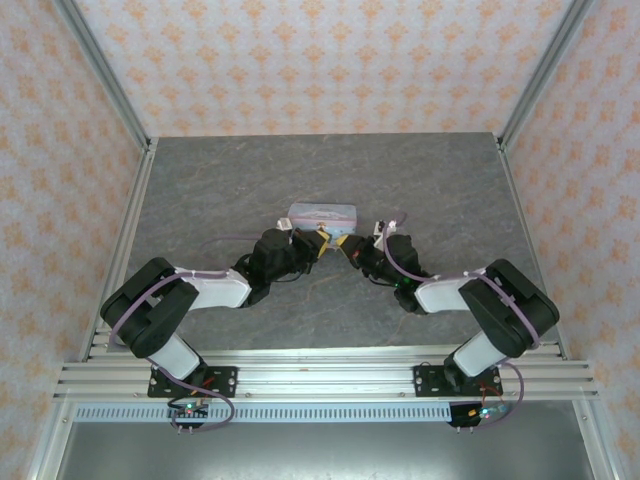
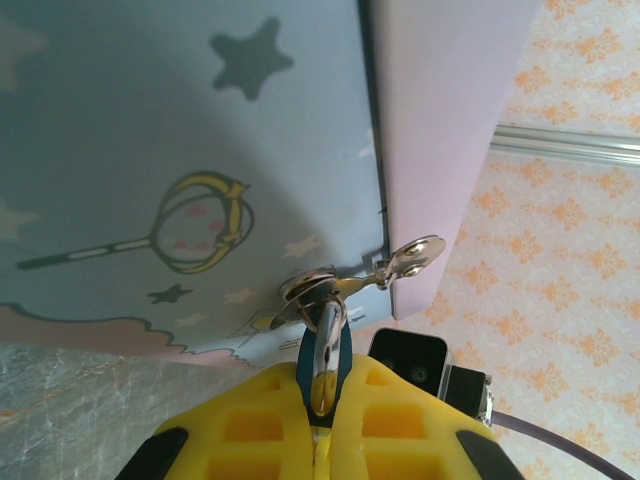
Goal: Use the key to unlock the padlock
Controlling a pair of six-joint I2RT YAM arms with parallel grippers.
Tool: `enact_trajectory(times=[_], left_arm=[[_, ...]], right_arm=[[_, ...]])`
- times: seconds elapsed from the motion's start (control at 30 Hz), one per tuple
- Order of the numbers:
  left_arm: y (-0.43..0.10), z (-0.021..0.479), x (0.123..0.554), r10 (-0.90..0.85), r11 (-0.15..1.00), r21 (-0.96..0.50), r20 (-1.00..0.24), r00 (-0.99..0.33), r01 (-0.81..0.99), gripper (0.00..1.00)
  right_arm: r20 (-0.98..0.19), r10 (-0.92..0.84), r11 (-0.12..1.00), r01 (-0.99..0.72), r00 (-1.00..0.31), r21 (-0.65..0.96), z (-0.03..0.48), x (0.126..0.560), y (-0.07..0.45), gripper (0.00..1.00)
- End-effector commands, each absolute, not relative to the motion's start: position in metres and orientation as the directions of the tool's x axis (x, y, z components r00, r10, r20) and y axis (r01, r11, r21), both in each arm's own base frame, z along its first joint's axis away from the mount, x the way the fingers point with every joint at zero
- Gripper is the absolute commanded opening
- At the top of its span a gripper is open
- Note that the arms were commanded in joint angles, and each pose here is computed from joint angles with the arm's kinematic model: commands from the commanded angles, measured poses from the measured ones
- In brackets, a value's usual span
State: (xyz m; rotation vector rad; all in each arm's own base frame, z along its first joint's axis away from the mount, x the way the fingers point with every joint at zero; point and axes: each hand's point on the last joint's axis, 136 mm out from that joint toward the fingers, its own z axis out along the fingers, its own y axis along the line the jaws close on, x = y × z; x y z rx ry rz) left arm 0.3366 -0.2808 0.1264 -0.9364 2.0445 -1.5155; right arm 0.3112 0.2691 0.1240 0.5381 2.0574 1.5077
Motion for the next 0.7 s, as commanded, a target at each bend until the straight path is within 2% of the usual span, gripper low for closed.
enact_trajectory(times=[0.0, 0.2, 0.67], left_arm=[[-0.308, 0.165, 0.319, -0.628, 0.106, -0.981, 0.060, -0.776, -0.162, 0.00], [-0.309, 0.170, 0.319, -0.628, 0.093, -0.986, 0.050, -0.777, -0.138, 0.00], [-0.307, 0.182, 0.314, -0.616, 0.089, -0.991, 0.022, -0.788, -0.097, 0.00]], right_arm=[[-0.205, 0.548, 0.209, -0.104, -0.811, 0.972, 0.157, 0.315, 0.291, 0.00], [-0.165, 0.521, 0.135, -0.110, -0.838, 0.985, 0.164, 0.316, 0.300, 0.00], [-0.181, 0.493, 0.169, -0.111, -0.851, 0.979, 0.152, 0.327, 0.289, 0.00]])
